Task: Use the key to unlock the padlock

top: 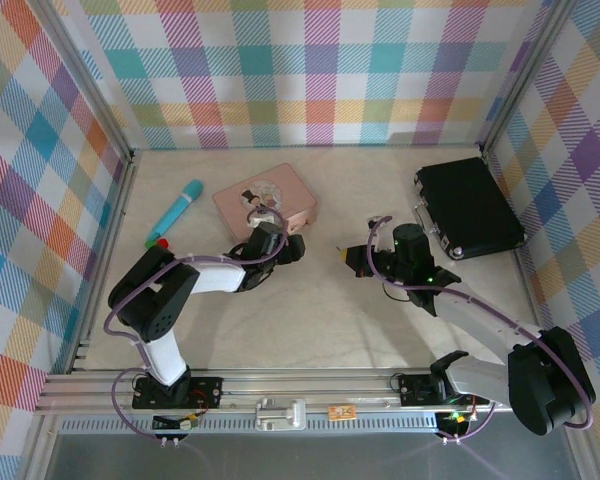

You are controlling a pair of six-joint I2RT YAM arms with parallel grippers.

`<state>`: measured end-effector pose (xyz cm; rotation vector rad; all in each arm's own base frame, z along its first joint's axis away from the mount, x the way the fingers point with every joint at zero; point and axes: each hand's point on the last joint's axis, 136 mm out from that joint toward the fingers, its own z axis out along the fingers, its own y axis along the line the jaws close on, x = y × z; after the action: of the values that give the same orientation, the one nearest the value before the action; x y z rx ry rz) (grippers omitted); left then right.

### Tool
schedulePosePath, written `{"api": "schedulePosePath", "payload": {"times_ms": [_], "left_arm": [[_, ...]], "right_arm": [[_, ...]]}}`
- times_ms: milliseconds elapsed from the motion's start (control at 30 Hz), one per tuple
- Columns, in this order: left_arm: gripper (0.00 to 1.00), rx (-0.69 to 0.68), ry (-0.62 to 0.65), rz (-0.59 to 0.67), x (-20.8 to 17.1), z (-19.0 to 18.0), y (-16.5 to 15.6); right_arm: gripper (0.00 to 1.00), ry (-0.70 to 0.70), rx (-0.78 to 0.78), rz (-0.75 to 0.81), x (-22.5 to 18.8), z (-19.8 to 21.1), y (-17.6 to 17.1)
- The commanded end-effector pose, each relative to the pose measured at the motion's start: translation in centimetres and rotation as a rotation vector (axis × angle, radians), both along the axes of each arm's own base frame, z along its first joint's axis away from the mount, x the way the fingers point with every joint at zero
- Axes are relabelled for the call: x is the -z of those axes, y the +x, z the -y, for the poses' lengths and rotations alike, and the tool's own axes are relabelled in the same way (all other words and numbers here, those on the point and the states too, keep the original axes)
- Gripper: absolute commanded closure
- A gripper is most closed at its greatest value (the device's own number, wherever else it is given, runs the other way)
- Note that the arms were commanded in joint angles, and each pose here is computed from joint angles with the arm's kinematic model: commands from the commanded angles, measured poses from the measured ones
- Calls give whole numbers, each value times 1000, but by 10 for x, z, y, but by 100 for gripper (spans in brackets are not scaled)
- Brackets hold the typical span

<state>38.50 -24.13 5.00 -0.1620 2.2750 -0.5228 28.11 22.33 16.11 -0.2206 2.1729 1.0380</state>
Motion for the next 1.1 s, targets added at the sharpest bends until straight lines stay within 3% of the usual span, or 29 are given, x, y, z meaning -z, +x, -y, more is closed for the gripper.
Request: {"api": "schedulePosePath", "payload": {"times_ms": [0, 267, 567, 733, 1067], "left_arm": [[16, -6, -84, 64, -9, 18, 12], [33, -155, 19, 131, 5, 12, 21], [47, -144, 60, 72, 36, 22, 25], [61, -143, 72, 55, 41, 19, 21], [88, -113, -113, -6, 19, 21, 7]], "right_arm": [[100, 29, -9, -2, 0, -3, 1], [100, 33, -16, -1, -2, -4, 1], [100, 44, -17, 0, -3, -5, 6], [100, 61, -5, -13, 0, -3, 8], [100, 101, 6, -78, 20, -7, 10]]}}
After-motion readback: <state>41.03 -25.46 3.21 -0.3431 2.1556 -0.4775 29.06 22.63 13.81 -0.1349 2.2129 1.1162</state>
